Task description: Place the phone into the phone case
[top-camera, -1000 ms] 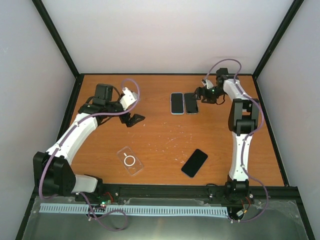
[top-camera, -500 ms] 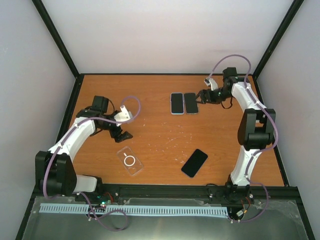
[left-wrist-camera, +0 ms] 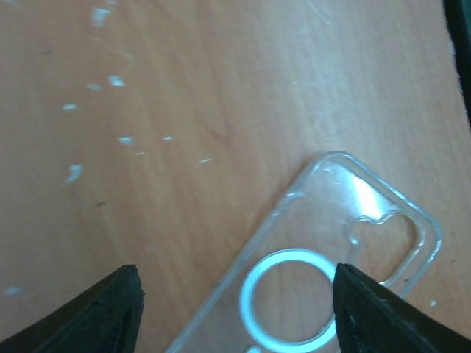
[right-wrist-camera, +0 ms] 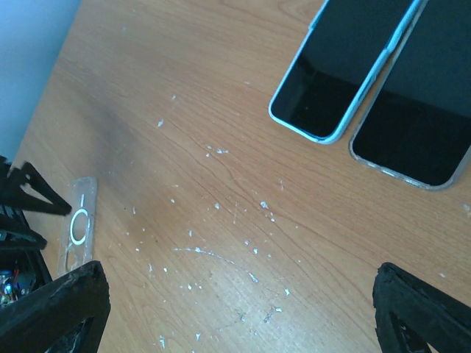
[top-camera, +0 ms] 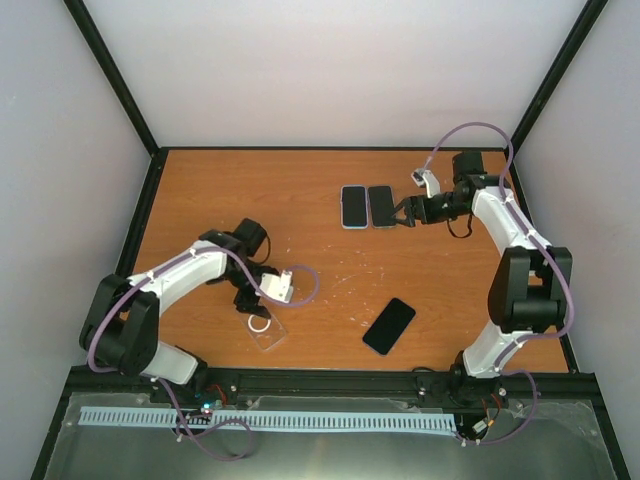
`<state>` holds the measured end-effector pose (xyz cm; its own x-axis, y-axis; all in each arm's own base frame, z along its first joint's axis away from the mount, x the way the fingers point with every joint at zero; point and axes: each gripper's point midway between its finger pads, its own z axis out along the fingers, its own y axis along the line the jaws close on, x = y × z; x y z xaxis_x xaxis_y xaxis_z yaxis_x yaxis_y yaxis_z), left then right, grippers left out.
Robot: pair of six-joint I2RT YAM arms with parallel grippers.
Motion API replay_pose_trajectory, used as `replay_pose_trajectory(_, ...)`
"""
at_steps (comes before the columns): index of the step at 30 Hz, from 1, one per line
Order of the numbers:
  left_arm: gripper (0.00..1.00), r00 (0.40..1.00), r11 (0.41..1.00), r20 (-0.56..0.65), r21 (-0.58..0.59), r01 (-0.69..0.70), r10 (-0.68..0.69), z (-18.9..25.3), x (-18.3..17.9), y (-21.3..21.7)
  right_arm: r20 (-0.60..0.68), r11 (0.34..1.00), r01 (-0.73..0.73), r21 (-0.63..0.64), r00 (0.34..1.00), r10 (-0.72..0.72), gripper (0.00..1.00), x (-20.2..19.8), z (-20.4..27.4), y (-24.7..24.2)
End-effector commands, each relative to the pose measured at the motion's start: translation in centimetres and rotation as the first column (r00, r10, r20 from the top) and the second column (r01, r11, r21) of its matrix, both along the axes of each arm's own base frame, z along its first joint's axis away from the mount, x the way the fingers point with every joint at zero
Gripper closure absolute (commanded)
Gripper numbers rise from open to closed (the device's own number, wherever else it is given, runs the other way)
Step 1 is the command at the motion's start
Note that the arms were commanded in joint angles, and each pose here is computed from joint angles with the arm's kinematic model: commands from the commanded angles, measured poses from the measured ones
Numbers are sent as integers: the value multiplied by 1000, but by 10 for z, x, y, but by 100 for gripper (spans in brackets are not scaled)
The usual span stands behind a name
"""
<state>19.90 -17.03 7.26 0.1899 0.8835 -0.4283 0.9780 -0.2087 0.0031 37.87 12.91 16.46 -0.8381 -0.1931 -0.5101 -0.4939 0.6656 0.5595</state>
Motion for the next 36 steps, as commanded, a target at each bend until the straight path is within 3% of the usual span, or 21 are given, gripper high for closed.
replay_pose_trajectory(1,33,981,974,8,125,189,-192,-24,-24,7,114,1000,-5,17,994,3,5,-1,27,0)
replay_pose_trajectory(6,50,966,946,19,208,248,-257,-47,-34,12,147,1000,12,5,989,-13,5,-6,35,-2)
replay_pose_trajectory(14,63,958,937,66,238,257,-279,-63,-29,7,150,999,35,-29,988,-30,5,-7,32,-7)
replay_pose_trajectory(26,65,943,947,149,171,272,-298,-35,-7,-17,81,1000,10,18,997,-11,5,-2,20,-1)
replay_pose_trajectory(36,66,948,942,110,197,273,-298,-57,-3,-18,117,999,6,34,993,-10,5,-13,26,1)
